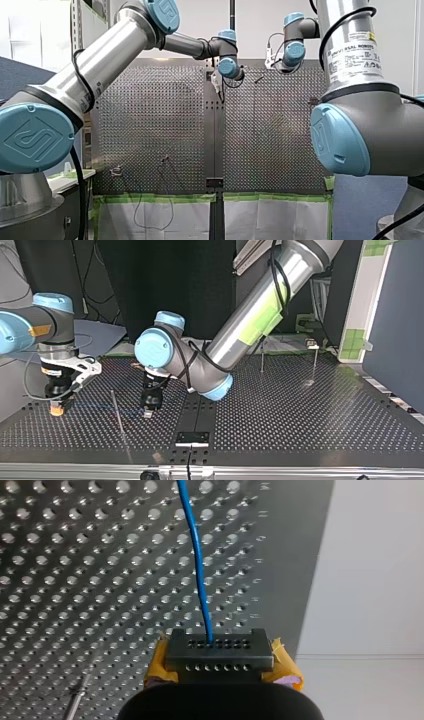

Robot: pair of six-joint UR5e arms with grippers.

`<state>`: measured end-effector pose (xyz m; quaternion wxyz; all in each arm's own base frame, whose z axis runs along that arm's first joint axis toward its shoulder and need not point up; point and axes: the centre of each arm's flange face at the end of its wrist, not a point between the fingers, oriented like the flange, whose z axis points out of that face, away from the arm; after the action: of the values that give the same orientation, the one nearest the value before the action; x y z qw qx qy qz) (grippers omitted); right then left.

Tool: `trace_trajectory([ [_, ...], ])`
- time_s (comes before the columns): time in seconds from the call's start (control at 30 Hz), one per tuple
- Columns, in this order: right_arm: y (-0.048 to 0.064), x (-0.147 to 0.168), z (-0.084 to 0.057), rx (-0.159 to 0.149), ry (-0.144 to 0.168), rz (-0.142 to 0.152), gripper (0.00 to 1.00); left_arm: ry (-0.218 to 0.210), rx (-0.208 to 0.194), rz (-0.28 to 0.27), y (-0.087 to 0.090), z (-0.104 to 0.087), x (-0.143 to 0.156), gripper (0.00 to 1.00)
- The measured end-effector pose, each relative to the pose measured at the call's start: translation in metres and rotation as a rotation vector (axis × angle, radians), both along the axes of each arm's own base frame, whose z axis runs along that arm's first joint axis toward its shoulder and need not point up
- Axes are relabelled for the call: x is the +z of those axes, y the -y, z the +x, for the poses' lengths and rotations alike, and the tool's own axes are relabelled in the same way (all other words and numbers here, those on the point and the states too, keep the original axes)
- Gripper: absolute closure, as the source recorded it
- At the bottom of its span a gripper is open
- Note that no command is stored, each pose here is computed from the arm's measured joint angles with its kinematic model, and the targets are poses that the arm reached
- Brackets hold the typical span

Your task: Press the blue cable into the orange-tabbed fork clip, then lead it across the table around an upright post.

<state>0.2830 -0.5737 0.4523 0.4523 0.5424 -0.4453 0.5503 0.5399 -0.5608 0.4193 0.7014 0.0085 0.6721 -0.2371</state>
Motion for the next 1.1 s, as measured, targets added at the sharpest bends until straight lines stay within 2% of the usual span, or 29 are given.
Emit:
trace_trajectory([
  [0.17, 0.009, -0.017, -0.001, 0.012, 0.000, 0.027, 1.00, -0.015, -0.007, 0.011, 0.000, -0.001, -0.010, 1.00],
  [0.33, 0.013, -0.025, -0.001, 0.026, 0.003, 0.039, 1.00, -0.027, -0.011, 0.011, -0.004, 0.006, -0.020, 1.00],
  [0.63, 0.021, -0.032, -0.009, 0.017, 0.008, 0.043, 1.00, -0.052, -0.024, 0.018, 0.010, 0.021, -0.046, 1.00],
  [0.87, 0.027, -0.053, -0.011, 0.016, 0.005, 0.073, 1.00, -0.058, -0.020, 0.005, 0.014, 0.033, -0.056, 1.00],
  [1.1, 0.026, -0.079, -0.015, 0.010, 0.044, 0.092, 1.00, -0.085, -0.016, 0.032, 0.017, 0.032, -0.081, 1.00],
])
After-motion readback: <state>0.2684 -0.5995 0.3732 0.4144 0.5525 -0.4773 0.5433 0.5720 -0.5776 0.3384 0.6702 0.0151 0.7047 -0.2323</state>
